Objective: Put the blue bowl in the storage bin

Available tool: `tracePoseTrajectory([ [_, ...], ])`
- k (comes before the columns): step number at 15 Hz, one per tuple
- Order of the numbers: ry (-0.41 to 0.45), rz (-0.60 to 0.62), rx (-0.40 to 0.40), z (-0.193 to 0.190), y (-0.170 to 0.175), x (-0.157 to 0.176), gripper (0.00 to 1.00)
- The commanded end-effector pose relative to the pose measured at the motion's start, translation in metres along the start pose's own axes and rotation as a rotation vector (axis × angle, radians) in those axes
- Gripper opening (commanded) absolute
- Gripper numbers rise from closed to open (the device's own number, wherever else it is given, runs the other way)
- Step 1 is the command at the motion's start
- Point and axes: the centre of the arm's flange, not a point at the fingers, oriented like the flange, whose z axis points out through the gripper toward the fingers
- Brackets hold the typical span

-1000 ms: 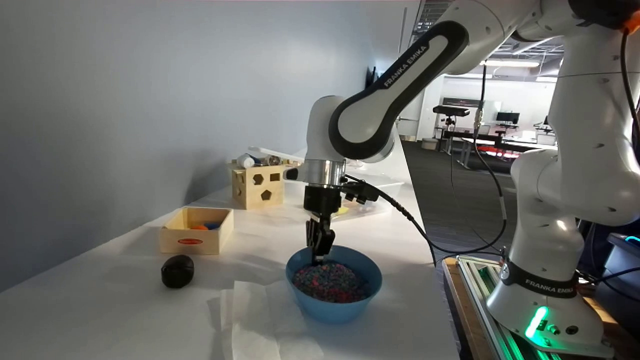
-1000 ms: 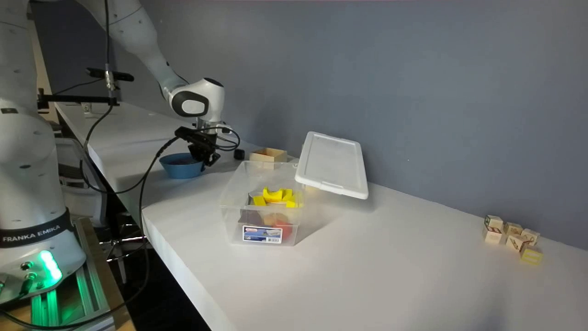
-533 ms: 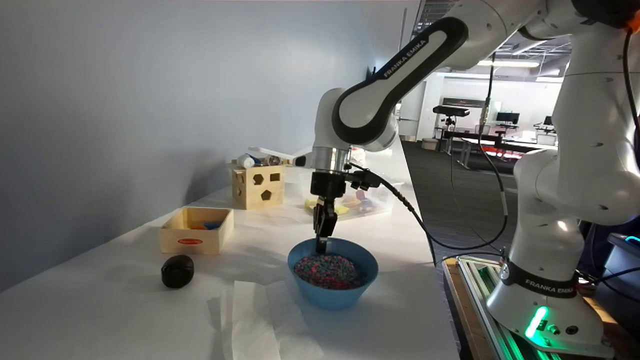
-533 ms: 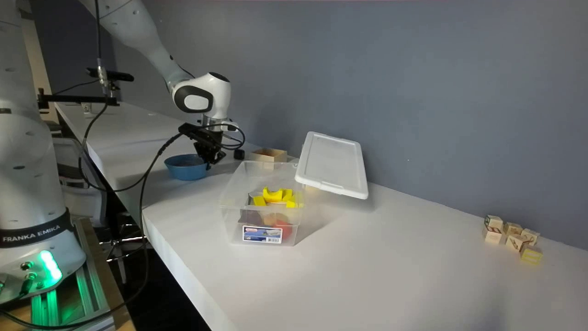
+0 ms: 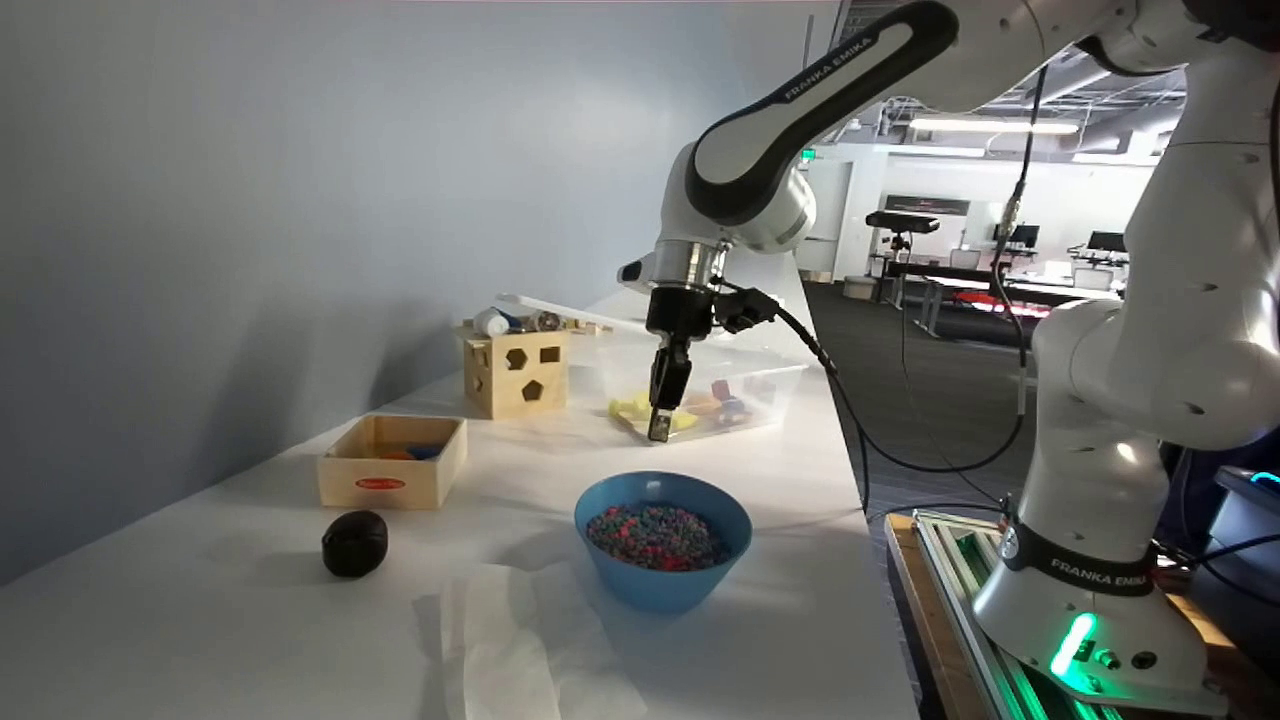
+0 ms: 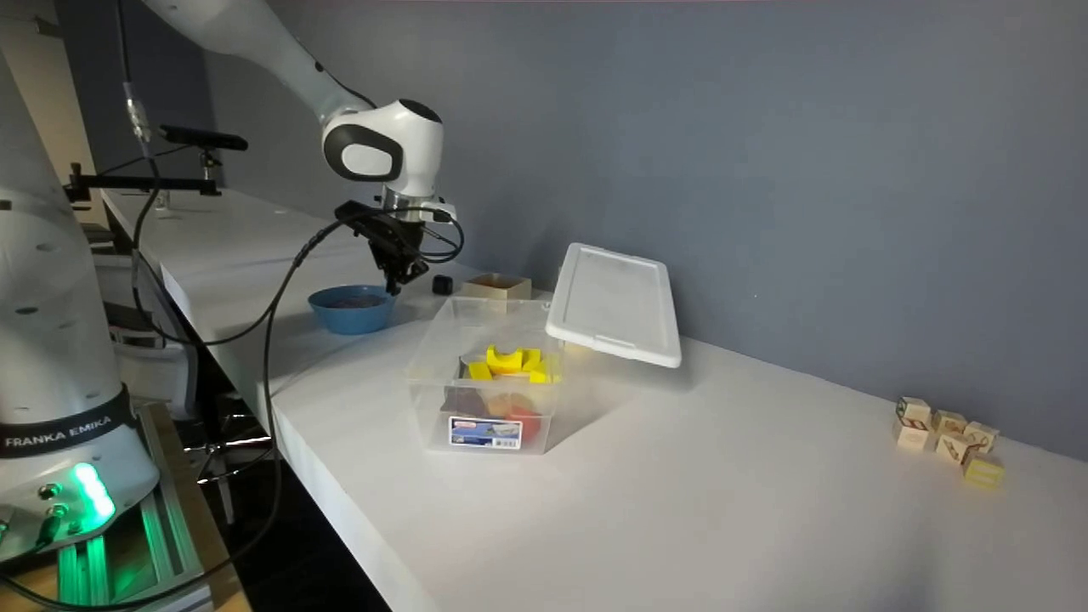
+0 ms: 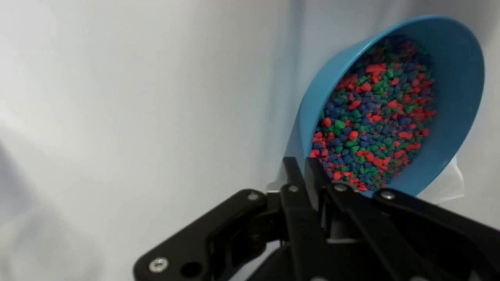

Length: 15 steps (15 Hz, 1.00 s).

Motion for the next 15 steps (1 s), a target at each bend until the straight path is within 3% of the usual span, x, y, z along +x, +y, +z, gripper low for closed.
tracePoseTrajectory([
  [1,-0.012,-0.01,0.042,-0.003,-0.004,-0.01,0.36],
  [3,-0.029,-0.012,0.06,0.006,-0.005,-0.01,0.42],
  [11,0.011,0.042,0.091,0.047,0.0,0.001,0.99],
  [14,0.013,0.055,0.114,0.067,-0.003,0.013,1.0],
  [15,0.002,0.057,0.123,0.074,-0.006,0.016,0.75],
])
